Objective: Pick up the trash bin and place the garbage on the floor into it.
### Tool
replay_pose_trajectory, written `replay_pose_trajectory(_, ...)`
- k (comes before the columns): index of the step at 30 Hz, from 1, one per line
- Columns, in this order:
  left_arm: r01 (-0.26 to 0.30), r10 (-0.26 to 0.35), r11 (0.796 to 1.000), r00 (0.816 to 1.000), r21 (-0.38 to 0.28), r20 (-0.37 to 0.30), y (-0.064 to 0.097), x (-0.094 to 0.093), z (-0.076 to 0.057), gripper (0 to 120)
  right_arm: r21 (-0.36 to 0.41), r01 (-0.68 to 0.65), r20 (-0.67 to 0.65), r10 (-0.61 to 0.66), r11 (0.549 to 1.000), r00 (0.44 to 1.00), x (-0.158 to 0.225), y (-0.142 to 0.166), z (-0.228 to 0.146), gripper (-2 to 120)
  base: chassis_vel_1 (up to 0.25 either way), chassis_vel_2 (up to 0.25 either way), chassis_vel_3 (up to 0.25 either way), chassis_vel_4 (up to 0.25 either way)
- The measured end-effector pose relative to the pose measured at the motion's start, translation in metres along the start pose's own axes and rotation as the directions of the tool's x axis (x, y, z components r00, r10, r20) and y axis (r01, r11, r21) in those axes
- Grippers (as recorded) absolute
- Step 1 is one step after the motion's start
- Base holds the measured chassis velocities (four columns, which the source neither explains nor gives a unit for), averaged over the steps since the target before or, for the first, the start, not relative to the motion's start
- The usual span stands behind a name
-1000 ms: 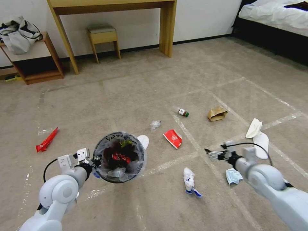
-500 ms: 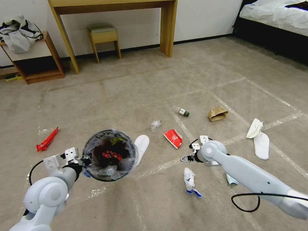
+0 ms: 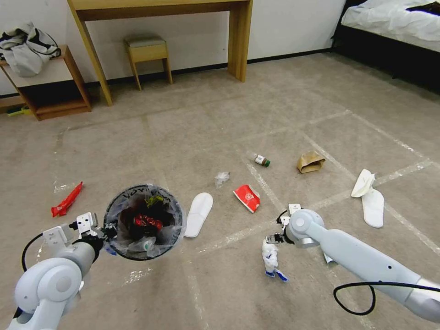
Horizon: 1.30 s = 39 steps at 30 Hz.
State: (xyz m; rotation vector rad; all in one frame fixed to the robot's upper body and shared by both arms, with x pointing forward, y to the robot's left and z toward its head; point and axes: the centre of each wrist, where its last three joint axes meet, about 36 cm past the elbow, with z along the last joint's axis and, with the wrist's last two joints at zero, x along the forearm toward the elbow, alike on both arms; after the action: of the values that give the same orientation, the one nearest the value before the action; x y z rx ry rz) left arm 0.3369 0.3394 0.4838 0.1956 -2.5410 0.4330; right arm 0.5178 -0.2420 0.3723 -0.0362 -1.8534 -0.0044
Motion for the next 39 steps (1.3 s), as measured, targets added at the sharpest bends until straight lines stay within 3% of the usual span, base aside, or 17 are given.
replay_pose_trajectory(7, -0.006, 0.005, 1.000, 1.000, -0.007, -0.008, 0.001, -0.001, 0.004, 0, -0.011, -0.038, -0.008, 0.038, 0.999, 0.999, -0.020, -0.004, 0.016, 100, 0.000, 0.000, 0.000, 0.000)
replay_pose_trajectory(15, 0.016, -0.016, 1.000, 1.000, -0.005, -0.003, 0.008, -0.001, 0.003, 0, 0.001, -0.041, -0.025, 0.041, 0.999, 0.999, -0.044, 0.014, 0.026, 100, 0.000, 0.000, 0.000, 0.000)
replay_pose_trajectory(35, 0.040, -0.040, 0.999, 0.999, -0.001, -0.009, 0.015, -0.007, 0.007, 0, 0.023, -0.062, -0.039, 0.063, 0.998, 0.997, -0.090, 0.028, 0.031, 100, 0.000, 0.000, 0.000, 0.000)
replay_pose_trajectory(39, 0.035, -0.035, 0.999, 0.999, -0.003, -0.014, 0.012, -0.010, 0.010, 0, 0.027, -0.059, -0.036, 0.060, 0.998, 0.998, -0.094, 0.030, 0.031, 91, 0.000, 0.000, 0.000, 0.000)
